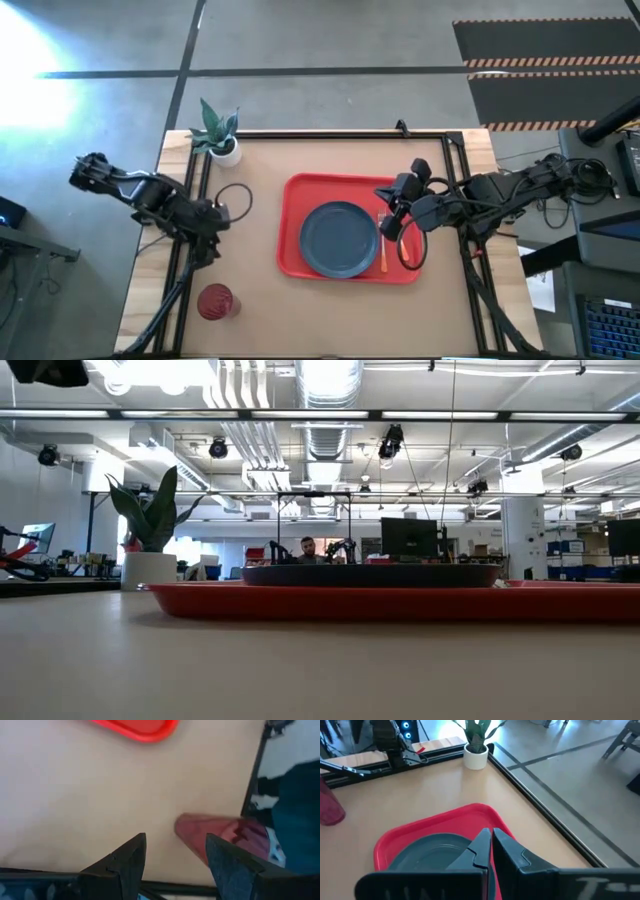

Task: Pick and place plate/cup/fork/spoon on tray
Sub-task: Put the purple cup on the top left of the red tray

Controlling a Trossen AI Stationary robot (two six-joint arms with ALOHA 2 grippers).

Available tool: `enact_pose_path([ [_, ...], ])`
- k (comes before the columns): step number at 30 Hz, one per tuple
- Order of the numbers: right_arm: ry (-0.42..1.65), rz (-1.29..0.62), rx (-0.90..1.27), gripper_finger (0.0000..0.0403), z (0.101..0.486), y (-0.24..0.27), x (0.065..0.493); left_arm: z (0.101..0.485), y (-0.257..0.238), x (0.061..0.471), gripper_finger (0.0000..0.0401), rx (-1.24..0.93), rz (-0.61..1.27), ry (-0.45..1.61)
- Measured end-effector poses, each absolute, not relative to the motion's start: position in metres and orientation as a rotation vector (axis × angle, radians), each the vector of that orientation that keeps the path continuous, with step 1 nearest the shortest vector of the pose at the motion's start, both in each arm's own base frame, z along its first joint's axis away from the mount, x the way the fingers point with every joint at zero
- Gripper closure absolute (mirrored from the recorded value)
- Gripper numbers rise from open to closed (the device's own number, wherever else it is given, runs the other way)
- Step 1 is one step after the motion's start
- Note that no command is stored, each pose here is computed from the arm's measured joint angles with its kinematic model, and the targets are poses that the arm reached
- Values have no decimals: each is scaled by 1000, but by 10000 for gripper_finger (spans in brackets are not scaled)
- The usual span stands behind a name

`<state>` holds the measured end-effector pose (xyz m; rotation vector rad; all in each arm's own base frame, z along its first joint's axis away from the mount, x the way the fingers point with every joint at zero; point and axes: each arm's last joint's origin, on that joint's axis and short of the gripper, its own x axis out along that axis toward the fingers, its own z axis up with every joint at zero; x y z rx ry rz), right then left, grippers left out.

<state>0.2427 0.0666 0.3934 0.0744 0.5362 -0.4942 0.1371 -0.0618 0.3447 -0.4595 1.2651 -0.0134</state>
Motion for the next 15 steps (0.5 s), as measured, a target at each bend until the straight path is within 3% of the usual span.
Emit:
enact_pose_path([
  [15,526,-513,85,394,393,66,243,331,-94,132,264,-508,-27,1362],
])
